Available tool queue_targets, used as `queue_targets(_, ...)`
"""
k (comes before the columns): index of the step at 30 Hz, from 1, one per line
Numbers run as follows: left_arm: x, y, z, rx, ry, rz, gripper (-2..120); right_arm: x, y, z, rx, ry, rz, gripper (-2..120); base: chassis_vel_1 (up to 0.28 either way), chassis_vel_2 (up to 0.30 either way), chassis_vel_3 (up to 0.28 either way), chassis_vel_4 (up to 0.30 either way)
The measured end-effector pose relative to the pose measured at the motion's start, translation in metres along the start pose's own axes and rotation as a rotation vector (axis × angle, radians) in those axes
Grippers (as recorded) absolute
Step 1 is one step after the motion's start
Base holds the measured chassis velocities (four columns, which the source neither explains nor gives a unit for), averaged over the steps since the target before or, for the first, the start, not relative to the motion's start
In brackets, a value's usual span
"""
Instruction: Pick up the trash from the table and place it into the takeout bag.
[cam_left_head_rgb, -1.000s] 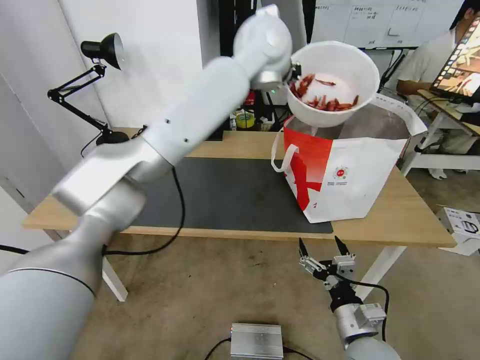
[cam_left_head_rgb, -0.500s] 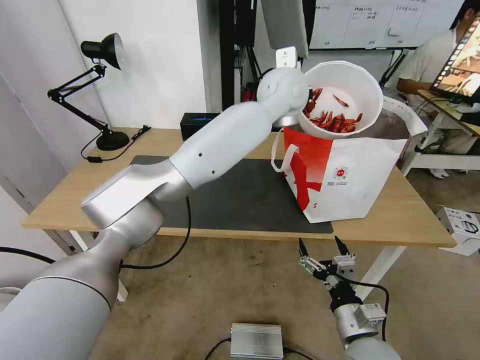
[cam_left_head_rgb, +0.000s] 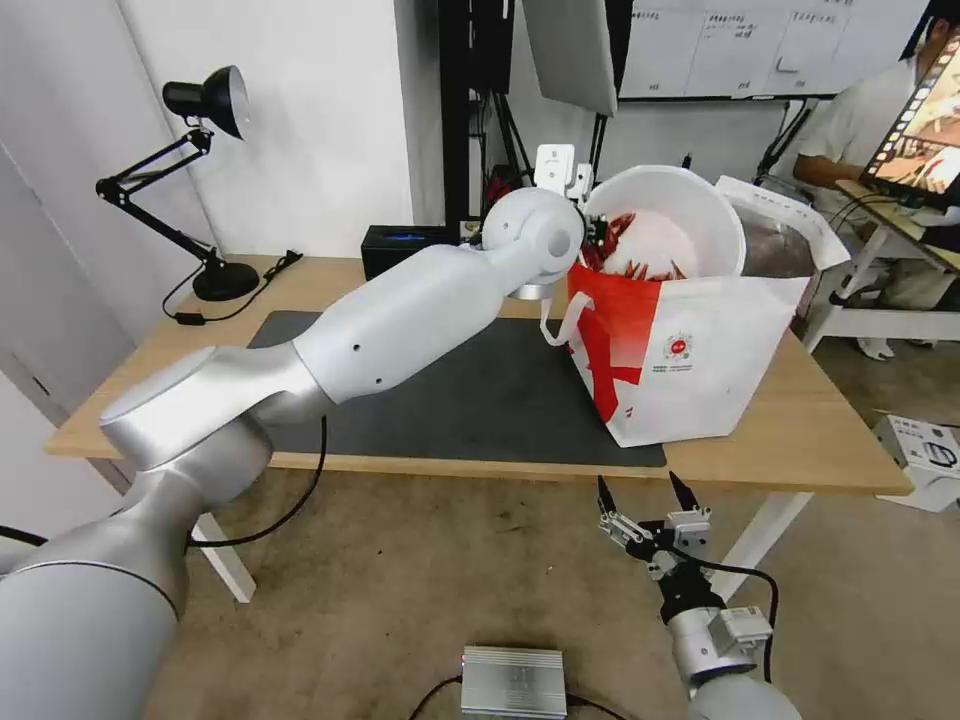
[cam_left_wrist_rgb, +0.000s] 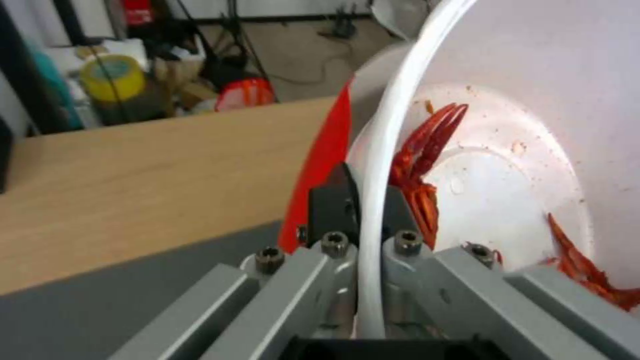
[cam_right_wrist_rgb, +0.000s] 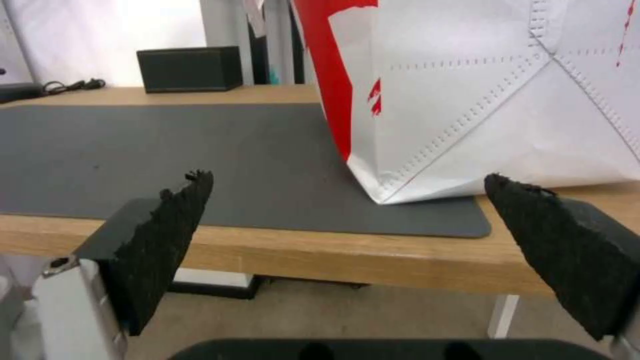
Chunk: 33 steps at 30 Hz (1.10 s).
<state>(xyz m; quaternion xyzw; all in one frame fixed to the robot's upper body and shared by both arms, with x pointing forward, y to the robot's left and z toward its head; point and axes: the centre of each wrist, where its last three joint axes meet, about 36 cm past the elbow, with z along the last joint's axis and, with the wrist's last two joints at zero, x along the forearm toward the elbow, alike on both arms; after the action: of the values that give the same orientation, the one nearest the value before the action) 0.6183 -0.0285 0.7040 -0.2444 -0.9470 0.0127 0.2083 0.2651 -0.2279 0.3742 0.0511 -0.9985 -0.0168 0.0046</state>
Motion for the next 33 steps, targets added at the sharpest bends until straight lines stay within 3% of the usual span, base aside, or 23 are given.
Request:
queue_targets(5,-0.001,0.000,-0.001,-0.013,0.014,0.003,0,0.000,0.000,0.000,0.000,0.000,0.000,100,0.000,0.000,0.000,0.000)
queue_targets(12,0.003,-0.002,0.001,-0.016,0.017,0.010,28,0.000,0.000,0.000,0.000,0.000,0.000,100,0.000,0.000,0.000,0.000)
queue_targets(25,0.011,0.002,0.002,0.011,-0.002,0.024,69,0.000,0.000,0.000,0.000,0.000,0.000,100,0.000,0.000,0.000,0.000)
queue_targets(27,0.018,0.008,0.003,0.052,-0.062,0.040,81,0.000,0.000,0.000,0.000,0.000,0.000,100,0.000,0.000,0.000,0.000)
queue_targets(30,0.023,0.012,0.003,0.081,-0.117,0.055,87,0.000,0.000,0.000,0.000,0.000,0.000,100,0.000,0.000,0.000,0.000)
queue_targets(32,0.034,0.020,0.000,0.139,-0.218,0.095,97,0.000,0.000,0.000,0.000,0.000,0.000,100,0.000,0.000,0.000,0.000)
queue_targets(33,0.034,0.020,0.000,0.139,-0.218,0.095,97,0.000,0.000,0.000,0.000,0.000,0.000,100,0.000,0.000,0.000,0.000)
